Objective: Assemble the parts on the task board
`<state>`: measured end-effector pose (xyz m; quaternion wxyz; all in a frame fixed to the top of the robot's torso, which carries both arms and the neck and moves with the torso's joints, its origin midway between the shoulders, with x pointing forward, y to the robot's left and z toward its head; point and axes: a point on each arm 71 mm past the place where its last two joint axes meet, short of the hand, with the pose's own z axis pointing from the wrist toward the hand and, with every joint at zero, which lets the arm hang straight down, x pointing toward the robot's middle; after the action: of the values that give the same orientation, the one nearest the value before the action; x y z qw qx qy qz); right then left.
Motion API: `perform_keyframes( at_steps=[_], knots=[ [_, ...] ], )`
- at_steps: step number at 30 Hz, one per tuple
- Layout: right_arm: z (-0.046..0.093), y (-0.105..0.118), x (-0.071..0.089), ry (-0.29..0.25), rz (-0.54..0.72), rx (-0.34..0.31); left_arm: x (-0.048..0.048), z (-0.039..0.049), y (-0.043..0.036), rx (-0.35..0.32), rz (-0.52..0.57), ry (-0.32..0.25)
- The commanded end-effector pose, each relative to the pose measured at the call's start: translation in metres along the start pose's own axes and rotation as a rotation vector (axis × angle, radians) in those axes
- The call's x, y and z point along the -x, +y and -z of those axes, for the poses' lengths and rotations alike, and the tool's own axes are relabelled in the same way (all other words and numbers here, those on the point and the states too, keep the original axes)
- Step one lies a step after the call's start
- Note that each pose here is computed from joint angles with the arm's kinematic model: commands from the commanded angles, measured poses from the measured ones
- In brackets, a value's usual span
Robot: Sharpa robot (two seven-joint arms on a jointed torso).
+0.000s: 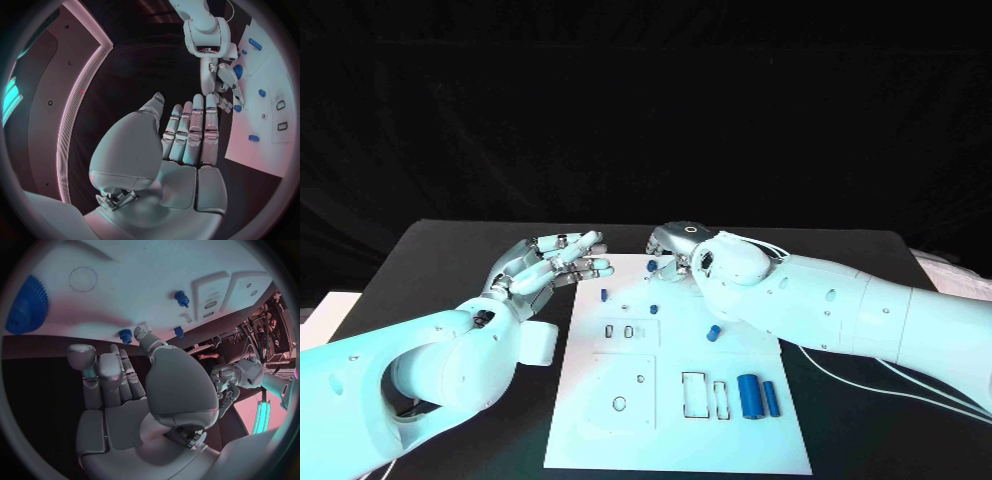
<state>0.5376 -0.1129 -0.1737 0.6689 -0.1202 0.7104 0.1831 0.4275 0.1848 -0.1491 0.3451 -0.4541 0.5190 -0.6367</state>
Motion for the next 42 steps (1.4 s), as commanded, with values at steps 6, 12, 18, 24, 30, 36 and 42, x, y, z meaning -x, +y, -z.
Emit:
perform_keyframes(
  at_steps=[6,12,18,24,30,36,42],
  knots=[
    [0.029,-0.016,0.016,-0.057,-0.070,0.011,0.0010,-0.0001,-0.0015,-0.006,0.006,0.009],
    [0.057,-0.046,0.025,-0.006,-0.195,-0.069,0.0022,0.0004,-0.0018,-0.006,0.006,0.007],
    [0.072,-0.078,0.025,0.077,-0.265,-0.168,0.0012,-0.0008,-0.0011,-0.005,0.009,0.012],
    [0.073,-0.095,0.023,0.100,-0.272,-0.223,0.0008,-0.0017,-0.0005,-0.003,0.011,0.015],
    [0.070,-0.100,0.023,0.095,-0.257,-0.247,0.0005,-0.0025,0.0001,-0.001,0.013,0.018],
    [0.066,-0.100,0.021,0.098,-0.243,-0.256,0.0004,-0.0029,0.0003,0.000,0.013,0.019],
    [0.062,-0.101,0.017,0.115,-0.224,-0.260,0.0004,-0.0031,0.0005,0.000,0.013,0.019]
  ],
)
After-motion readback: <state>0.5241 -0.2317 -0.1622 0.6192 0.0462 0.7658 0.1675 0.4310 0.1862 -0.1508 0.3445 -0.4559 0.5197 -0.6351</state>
